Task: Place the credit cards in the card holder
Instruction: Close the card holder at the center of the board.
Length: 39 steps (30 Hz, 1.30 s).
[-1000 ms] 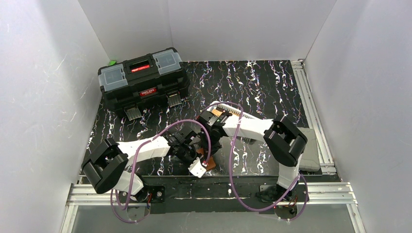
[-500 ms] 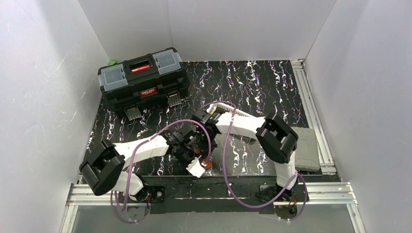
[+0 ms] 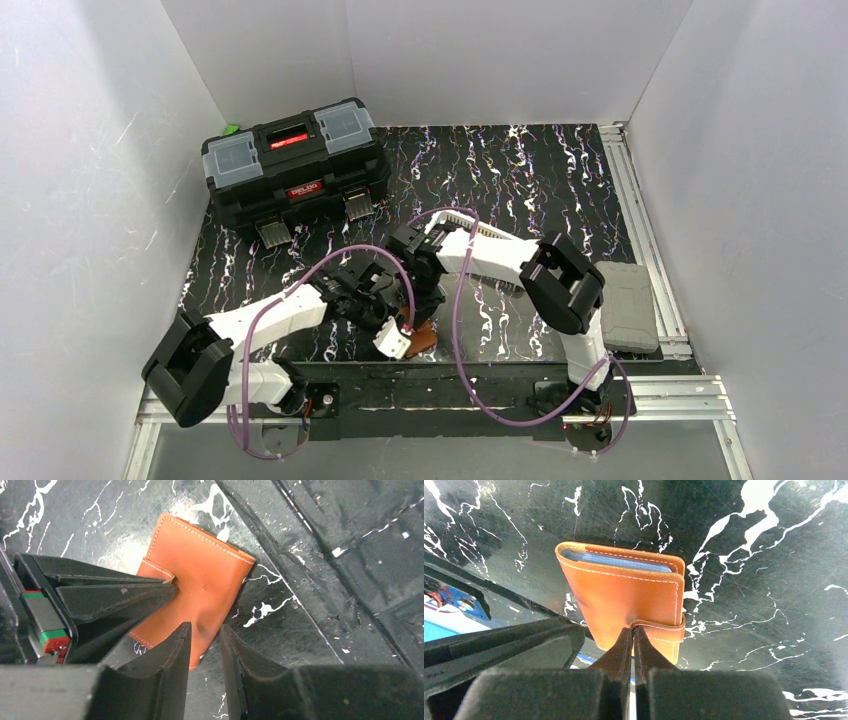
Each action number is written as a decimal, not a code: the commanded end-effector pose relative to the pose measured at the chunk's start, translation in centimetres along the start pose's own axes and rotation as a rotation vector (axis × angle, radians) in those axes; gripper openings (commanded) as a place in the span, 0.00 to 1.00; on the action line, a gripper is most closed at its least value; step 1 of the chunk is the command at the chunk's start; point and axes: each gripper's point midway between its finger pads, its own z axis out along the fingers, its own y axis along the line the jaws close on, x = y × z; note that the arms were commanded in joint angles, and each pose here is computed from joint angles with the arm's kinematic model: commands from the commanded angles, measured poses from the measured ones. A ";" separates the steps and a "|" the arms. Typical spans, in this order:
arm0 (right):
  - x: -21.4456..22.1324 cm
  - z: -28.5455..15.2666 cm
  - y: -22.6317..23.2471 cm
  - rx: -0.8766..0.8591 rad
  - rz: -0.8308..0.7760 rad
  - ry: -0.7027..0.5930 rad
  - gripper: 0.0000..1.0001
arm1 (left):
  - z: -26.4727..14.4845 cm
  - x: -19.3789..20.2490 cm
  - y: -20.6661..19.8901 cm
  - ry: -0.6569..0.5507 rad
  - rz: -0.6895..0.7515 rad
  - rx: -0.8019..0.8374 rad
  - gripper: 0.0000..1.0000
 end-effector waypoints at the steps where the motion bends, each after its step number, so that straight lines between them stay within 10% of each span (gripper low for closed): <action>1: 1.9 8.7 -8.8 0.390 -0.044 0.051 0.01 | 0.7 0.5 -0.1 -0.018 0.022 0.009 0.28; 39: 2.3 11.7 -8.6 0.356 -0.057 0.059 0.01 | 2.5 1.1 -1.4 -0.071 0.165 -0.088 0.28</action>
